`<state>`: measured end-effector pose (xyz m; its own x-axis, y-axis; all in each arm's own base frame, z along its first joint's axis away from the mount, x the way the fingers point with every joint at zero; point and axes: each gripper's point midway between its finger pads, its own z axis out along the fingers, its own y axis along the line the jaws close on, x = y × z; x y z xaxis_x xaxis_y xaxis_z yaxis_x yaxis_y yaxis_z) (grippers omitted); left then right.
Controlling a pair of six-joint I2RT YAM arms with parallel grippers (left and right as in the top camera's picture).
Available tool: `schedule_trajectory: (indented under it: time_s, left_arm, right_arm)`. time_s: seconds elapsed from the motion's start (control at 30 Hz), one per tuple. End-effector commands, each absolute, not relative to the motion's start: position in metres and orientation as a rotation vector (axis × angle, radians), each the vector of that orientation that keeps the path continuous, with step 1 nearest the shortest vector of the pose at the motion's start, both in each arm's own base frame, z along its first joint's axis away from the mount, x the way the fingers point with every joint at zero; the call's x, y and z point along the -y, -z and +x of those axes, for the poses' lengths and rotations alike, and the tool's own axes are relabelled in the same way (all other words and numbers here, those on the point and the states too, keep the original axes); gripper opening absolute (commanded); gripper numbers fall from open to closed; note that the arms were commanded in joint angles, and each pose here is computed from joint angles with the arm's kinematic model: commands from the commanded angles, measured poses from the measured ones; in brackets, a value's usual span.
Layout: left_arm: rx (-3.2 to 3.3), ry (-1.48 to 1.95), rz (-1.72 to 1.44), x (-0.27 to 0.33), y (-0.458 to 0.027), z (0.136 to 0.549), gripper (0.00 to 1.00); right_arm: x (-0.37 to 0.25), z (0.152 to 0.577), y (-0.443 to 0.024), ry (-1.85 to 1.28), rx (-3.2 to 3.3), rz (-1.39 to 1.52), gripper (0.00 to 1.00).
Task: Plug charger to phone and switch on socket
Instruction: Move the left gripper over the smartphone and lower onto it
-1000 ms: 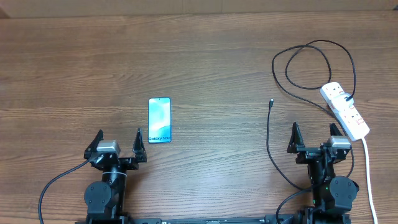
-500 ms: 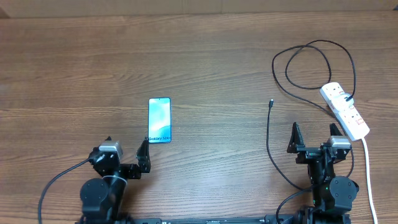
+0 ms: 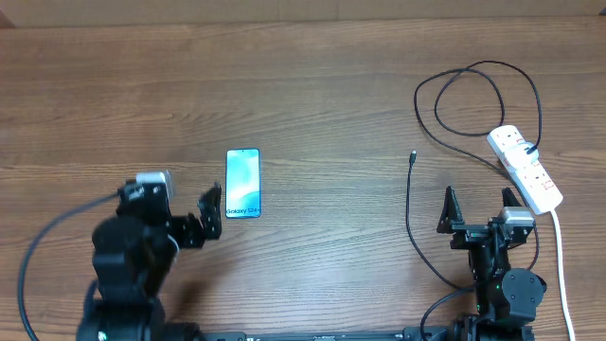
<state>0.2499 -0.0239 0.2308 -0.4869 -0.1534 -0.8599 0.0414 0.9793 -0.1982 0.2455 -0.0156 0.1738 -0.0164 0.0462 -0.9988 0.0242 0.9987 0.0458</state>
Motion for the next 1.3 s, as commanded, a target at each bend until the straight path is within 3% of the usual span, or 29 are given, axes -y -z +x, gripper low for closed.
schedule_trajectory:
  time_s: [0.0,0.33,0.57,0.83,1.27]
  left_arm:
    - [-2.064,0.253,-0.057,0.029,-0.265,0.263,1.0]
    - [-2.178,0.267,-0.05,0.034,-0.315,0.295,1.0]
    - [-2.256,0.298,0.095,0.068,-0.317,0.335,1.0]
    - [-2.457,0.314,0.083,0.074,-0.258,0.354,1.0]
    - [-3.063,0.086,-0.127,0.07,-0.094,0.34,1.0]
  right_arm:
    - [0.016,0.246,-0.172,-0.012,-1.584,0.053,1.0]
    - [0.016,0.246,-0.172,-0.012,-1.584,0.053,1.0]
    - [0.016,0.246,-0.172,-0.012,-1.584,0.053,1.0]
    - [0.016,0.246,-0.172,-0.012,-1.584,0.053,1.0]
    - [0.016,0.246,-0.172,-0.012,-1.584,0.053,1.0]
